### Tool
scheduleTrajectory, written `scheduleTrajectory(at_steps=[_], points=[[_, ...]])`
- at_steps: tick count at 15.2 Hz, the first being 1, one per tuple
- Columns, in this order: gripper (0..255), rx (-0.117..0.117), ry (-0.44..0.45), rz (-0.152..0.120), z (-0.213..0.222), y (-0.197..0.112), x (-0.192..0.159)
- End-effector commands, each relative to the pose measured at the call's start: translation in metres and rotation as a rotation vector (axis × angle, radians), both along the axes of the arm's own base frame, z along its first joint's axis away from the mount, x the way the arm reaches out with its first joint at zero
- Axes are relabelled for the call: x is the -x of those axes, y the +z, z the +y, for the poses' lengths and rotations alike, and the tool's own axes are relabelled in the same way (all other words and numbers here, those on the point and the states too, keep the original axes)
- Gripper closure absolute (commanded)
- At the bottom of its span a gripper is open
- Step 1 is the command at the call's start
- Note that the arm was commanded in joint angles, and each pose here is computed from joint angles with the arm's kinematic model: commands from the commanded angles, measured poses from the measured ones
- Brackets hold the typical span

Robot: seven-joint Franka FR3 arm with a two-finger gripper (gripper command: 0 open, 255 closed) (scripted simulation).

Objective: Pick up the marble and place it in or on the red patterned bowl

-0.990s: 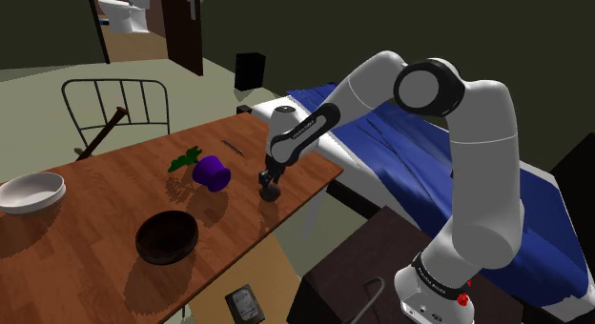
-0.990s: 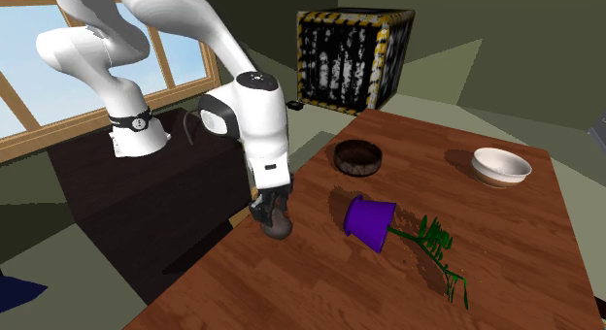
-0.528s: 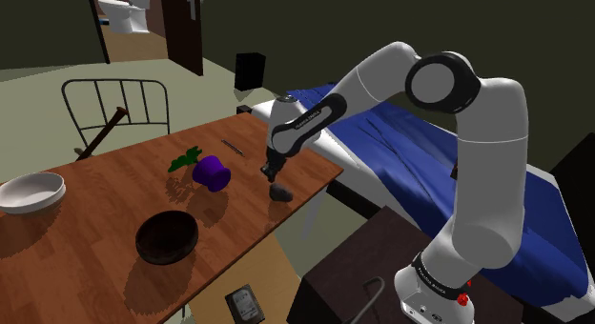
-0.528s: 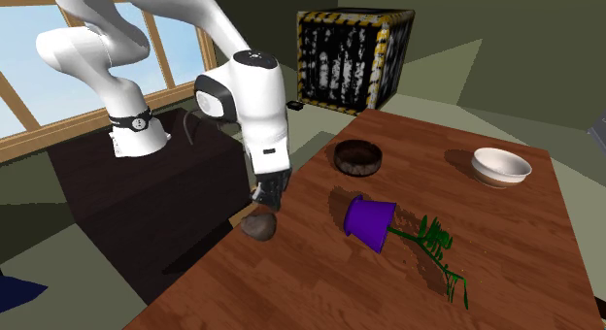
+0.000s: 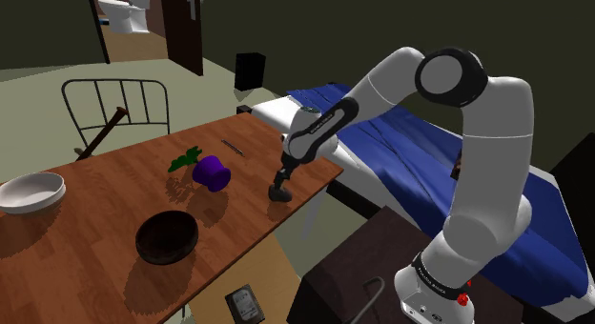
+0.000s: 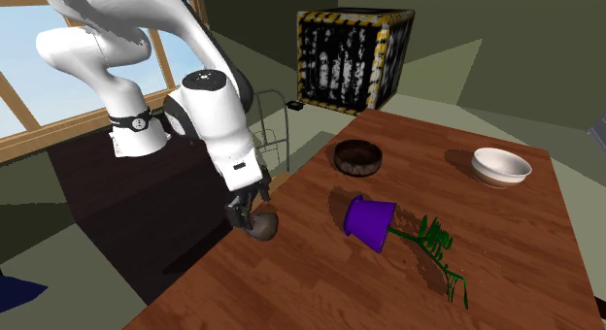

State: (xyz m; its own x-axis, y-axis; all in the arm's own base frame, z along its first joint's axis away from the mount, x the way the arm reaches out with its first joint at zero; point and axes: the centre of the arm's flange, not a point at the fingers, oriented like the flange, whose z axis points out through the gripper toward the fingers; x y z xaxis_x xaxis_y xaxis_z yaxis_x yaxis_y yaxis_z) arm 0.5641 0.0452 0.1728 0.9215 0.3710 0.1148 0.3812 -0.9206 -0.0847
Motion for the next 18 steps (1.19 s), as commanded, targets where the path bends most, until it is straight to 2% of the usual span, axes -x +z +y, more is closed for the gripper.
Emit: scheduleTrajectory(at_steps=[1,8,16,17,18], points=[[0,-0.025,0.078,-0.033,-0.015,-0.011,0.008],[0,-0.025,0.078,-0.033,-0.009,-0.051,0.004],[0,-0.025,0.078,-0.033,-0.009,-0.051,0.004],[255,-0.025,0.078,-0.033,-0.009,-0.051,0.004],[255,-0.025,0.078,-0.033,-0.009,-0.051,0.004]])
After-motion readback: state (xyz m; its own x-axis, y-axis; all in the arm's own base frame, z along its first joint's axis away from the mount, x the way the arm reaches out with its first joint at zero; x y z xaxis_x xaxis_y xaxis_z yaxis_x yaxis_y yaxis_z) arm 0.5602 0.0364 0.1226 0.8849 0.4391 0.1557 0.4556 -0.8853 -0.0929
